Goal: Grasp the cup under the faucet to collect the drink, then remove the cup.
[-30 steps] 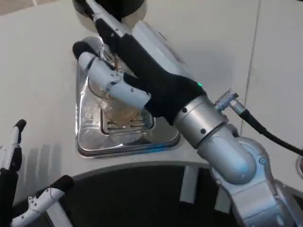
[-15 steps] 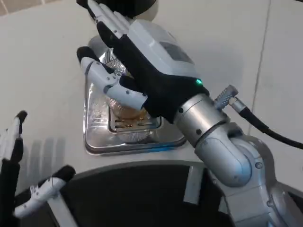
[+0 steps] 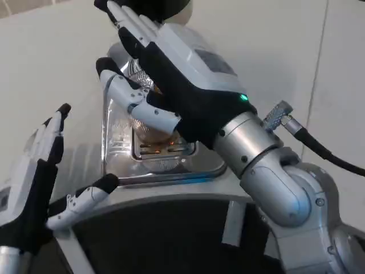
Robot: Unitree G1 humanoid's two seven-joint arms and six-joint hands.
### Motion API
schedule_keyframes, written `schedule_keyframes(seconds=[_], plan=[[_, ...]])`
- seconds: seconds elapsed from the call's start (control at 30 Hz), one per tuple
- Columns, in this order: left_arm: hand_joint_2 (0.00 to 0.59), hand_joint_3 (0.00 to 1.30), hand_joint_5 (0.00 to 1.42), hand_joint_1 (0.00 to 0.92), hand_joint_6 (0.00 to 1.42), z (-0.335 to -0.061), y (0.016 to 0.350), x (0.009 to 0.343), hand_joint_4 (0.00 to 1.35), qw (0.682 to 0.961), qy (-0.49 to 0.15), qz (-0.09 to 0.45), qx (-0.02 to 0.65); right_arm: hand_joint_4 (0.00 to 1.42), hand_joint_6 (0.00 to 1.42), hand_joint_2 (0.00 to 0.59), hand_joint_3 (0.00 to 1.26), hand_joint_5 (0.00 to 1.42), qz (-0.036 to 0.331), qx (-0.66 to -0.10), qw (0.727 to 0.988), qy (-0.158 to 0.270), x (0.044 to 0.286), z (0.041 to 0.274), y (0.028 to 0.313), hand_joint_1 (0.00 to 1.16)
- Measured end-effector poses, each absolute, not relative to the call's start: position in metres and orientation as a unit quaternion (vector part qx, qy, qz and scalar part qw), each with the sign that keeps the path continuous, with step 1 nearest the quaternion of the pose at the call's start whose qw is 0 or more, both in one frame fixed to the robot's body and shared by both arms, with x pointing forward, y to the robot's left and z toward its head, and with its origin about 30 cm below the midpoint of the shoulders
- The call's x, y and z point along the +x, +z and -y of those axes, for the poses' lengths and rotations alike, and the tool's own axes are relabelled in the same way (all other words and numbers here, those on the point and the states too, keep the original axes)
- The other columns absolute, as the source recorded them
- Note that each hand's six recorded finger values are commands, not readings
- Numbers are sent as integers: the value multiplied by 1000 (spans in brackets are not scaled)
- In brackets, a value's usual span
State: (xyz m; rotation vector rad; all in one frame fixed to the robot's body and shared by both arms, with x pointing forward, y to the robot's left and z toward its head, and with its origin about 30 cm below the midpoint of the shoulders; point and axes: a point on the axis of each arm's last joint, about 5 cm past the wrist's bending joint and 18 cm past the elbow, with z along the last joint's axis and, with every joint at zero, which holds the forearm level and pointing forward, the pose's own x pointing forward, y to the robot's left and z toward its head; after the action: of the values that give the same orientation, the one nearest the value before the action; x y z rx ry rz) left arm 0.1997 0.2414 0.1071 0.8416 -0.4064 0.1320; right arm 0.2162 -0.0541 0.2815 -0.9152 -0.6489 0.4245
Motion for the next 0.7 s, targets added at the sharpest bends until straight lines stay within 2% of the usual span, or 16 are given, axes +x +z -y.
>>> schedule_keyframes(seconds=[0.7], plan=[[24, 0, 0, 104, 0, -220, 108, 234, 0, 901, 67, 214, 372, 0, 0, 582, 0, 0, 305, -437, 822, 200, 216, 55, 283, 0]])
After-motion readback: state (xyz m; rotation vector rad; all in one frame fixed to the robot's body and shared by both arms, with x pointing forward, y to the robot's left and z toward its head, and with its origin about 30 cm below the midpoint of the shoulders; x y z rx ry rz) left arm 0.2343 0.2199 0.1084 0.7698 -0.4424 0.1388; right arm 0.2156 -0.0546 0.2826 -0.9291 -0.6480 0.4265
